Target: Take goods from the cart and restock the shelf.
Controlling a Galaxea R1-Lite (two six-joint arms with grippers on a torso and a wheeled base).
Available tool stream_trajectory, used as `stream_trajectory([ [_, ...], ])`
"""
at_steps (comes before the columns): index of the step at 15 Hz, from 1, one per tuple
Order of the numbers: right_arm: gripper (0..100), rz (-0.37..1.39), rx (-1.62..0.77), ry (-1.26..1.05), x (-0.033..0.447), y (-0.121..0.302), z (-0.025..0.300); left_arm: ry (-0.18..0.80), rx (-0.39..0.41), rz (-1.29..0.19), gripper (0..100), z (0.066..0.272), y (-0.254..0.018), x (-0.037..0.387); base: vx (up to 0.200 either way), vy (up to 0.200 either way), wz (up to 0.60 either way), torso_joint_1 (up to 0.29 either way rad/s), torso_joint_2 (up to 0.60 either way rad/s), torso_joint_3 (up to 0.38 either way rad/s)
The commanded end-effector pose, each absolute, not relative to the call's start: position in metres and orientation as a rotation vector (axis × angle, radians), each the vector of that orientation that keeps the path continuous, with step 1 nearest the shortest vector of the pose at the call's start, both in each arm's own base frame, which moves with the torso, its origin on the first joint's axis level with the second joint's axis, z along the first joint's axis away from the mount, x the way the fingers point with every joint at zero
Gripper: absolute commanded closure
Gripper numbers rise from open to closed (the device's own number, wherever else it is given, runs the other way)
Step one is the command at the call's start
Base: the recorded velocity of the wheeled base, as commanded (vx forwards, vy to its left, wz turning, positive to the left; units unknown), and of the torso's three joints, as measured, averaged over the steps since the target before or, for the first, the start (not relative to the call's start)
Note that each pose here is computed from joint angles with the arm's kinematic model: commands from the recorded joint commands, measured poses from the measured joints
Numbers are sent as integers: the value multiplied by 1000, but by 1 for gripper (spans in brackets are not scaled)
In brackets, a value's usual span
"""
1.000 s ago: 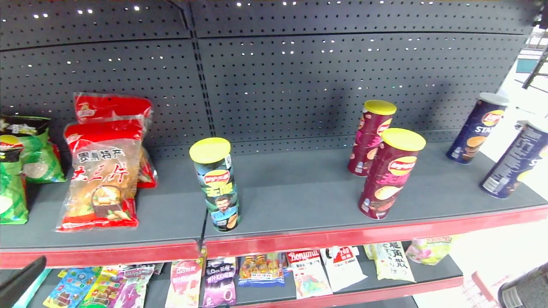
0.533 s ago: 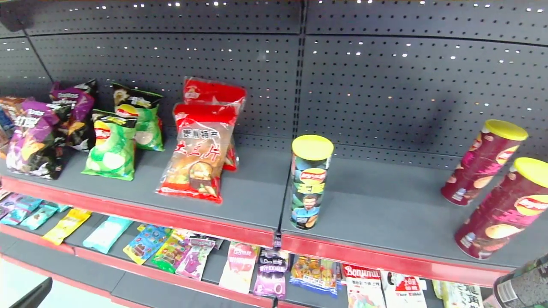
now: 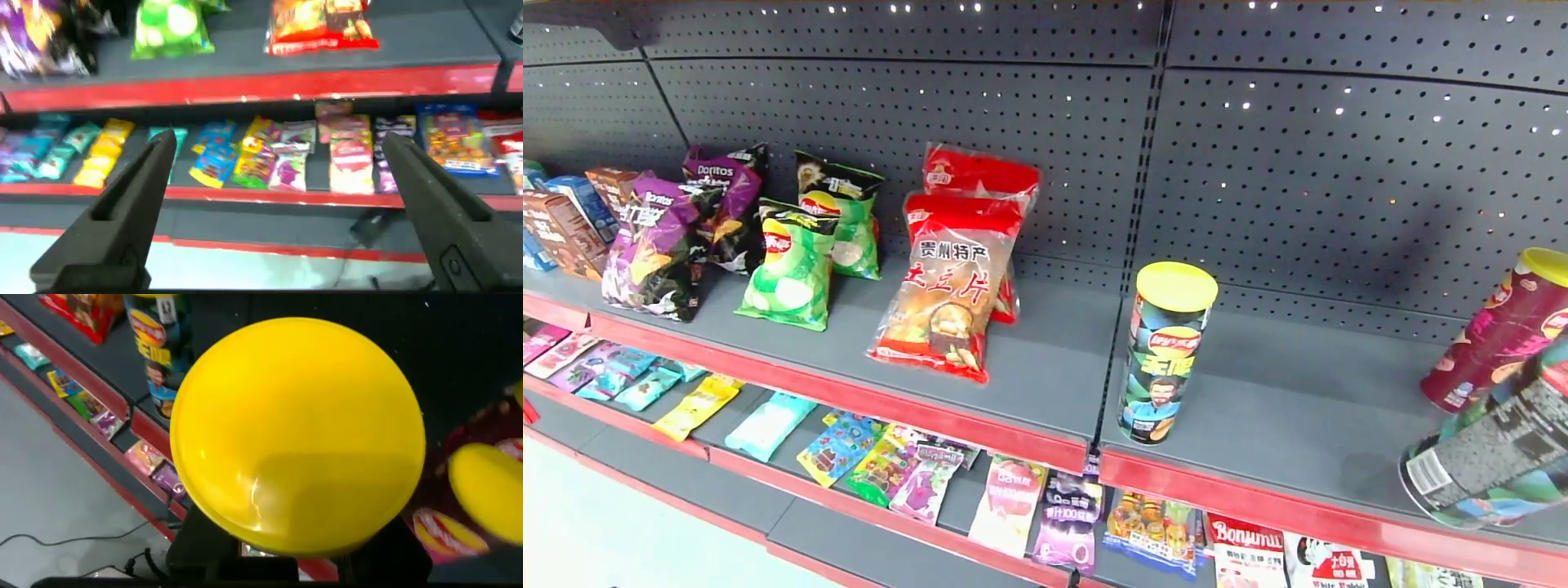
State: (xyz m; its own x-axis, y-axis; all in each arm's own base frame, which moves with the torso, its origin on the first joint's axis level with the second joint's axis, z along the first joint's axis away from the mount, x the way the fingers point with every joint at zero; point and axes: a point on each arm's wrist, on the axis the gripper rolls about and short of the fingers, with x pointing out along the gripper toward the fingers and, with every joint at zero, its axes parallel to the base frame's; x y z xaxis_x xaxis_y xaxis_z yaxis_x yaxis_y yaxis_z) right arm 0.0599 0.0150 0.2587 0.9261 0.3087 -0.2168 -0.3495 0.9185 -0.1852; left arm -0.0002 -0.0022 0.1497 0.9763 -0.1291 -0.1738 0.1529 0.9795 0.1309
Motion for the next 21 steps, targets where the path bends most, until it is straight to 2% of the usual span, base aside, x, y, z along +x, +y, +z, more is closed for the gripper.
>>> stream_trajectory([
  [1,100,448,-231,258,111,36,270,122,-17,-113,0,130,-1,-19,0,0,0,0,0,0],
  [3,100,450,-226,243,135,44,264,120,-38,-133,0,115,-1,-29,0,0,0,0,0,0],
  [4,100,449,-227,224,162,52,256,115,7,-191,0,96,-2,-28,0,0,0,0,0,0],
  [6,100,450,-229,218,183,59,253,58,39,-187,0,82,-2,-19,0,0,0,0,0,0],
  [7,100,452,-234,232,198,64,252,70,15,-85,0,76,-1,-18,0,0,0,0,0,0],
  [8,100,453,-237,244,206,67,250,60,-13,-47,0,76,-1,-20,0,0,0,0,0,0],
  [10,100,454,-237,271,223,71,247,19,-10,-54,0,75,-1,-22,0,0,0,0,0,0],
  [16,100,450,-236,237,272,86,240,11,0,-54,0,75,-1,-23,0,0,0,0,0,0],
  [21,100,453,-239,255,291,92,232,12,3,-61,0,75,-1,-23,0,0,0,0,0,0],
])
